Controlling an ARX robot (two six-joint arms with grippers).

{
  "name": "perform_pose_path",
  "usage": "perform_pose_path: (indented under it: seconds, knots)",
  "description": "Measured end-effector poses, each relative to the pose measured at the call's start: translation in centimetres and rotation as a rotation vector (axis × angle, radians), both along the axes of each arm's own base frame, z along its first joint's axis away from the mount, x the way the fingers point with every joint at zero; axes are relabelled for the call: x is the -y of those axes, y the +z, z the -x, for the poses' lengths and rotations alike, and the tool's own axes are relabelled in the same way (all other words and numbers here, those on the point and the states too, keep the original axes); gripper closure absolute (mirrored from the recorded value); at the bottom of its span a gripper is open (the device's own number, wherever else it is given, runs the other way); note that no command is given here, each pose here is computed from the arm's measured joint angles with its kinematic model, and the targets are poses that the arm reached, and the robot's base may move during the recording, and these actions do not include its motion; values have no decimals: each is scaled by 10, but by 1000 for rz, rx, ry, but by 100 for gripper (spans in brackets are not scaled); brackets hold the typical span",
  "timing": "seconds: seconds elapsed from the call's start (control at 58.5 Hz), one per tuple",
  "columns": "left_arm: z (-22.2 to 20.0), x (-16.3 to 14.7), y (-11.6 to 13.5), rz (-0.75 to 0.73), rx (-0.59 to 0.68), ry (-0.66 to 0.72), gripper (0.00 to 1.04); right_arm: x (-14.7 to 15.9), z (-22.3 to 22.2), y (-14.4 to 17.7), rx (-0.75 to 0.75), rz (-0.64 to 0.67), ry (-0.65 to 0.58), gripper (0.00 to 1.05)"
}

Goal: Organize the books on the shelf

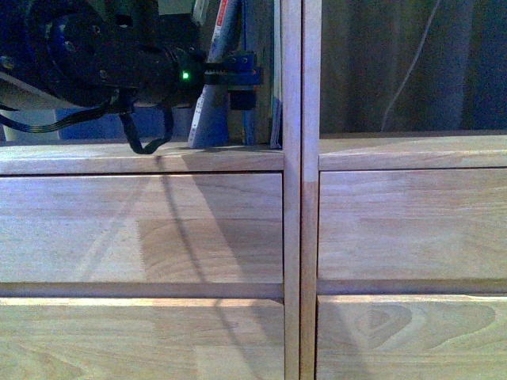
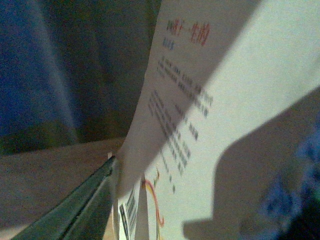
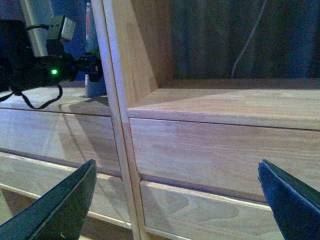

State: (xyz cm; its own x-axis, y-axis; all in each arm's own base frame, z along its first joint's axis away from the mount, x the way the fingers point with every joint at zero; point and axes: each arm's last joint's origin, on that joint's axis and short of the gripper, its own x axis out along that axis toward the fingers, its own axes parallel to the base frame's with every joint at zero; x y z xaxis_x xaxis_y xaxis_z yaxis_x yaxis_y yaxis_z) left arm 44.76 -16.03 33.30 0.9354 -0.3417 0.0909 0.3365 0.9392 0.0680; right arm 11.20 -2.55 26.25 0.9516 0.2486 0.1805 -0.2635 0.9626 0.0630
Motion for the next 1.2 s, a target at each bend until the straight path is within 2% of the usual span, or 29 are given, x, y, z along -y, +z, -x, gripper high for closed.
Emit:
perform_pose_path:
  seconds: [0.051, 0.085, 0.342, 0.581, 0.701, 0.889, 0.991, 1.026, 1.111, 1.197]
  knots:
    - [9, -2, 0, 1, 0, -12, 8, 0, 0, 0, 0, 0, 0, 7]
    - [15, -3, 1, 3, 4, -15, 6, 0, 0, 0, 0, 0, 0, 7]
    - [70, -30, 11, 11, 1, -4, 7, 0, 0, 0, 0, 0, 0, 7]
    - [142, -84, 8, -34, 63, 11, 7, 0, 0, 0, 0, 0, 0, 7]
    - [196, -116, -8, -30, 32, -39, 7, 0, 0, 0, 0, 0, 0, 7]
    - [206, -120, -6, -9, 39, -29, 8, 0, 0, 0, 0, 0, 0, 7]
    - [214, -124, -22, 26, -72, 234, 24, 0, 0, 0, -3, 2, -11, 7]
    - [220, -128, -32, 33, -84, 306, 31, -1, 0, -2, -52, -3, -98, 13]
    - [232, -135, -52, 42, -95, 346, 46, -4, 1, -14, -160, 17, -222, 26]
    - [242, -138, -65, 44, -95, 342, 58, -7, 2, -25, -180, 41, -256, 38]
